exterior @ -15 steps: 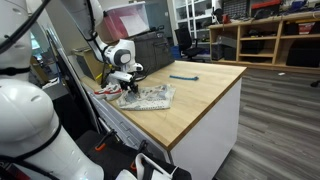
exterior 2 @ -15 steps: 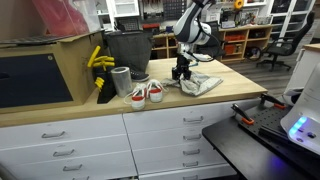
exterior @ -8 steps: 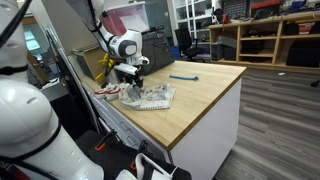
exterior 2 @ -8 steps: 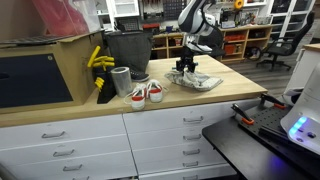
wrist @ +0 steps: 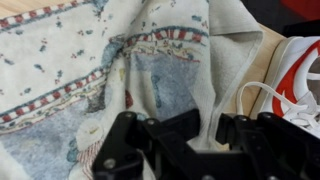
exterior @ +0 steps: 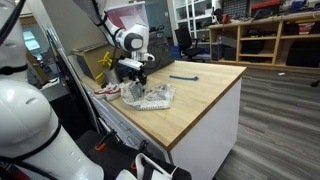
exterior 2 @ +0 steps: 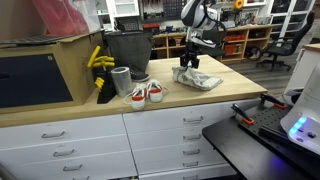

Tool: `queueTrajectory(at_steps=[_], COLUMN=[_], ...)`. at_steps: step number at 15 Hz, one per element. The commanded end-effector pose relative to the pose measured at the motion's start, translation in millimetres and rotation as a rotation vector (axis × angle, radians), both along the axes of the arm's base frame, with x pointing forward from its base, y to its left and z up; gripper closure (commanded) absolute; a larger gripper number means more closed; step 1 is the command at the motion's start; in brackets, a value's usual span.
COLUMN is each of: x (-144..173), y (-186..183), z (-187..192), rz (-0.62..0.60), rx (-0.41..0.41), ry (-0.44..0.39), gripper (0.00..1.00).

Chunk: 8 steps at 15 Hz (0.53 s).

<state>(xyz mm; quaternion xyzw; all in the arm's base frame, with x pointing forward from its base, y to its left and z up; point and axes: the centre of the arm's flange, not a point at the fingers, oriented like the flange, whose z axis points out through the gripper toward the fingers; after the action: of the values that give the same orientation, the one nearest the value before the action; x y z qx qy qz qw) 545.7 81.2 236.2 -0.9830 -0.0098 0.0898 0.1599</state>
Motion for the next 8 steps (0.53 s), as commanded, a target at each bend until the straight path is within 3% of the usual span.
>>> queueTrajectory(at_steps=[1,8], x=[14.8,46.0], y=[-17.1,-41.1], z=[10.1,9.9], rz=[0.013,0.043], rx=[0.034,0.079], ry=[0.036,0.105], gripper=[1.00,1.00])
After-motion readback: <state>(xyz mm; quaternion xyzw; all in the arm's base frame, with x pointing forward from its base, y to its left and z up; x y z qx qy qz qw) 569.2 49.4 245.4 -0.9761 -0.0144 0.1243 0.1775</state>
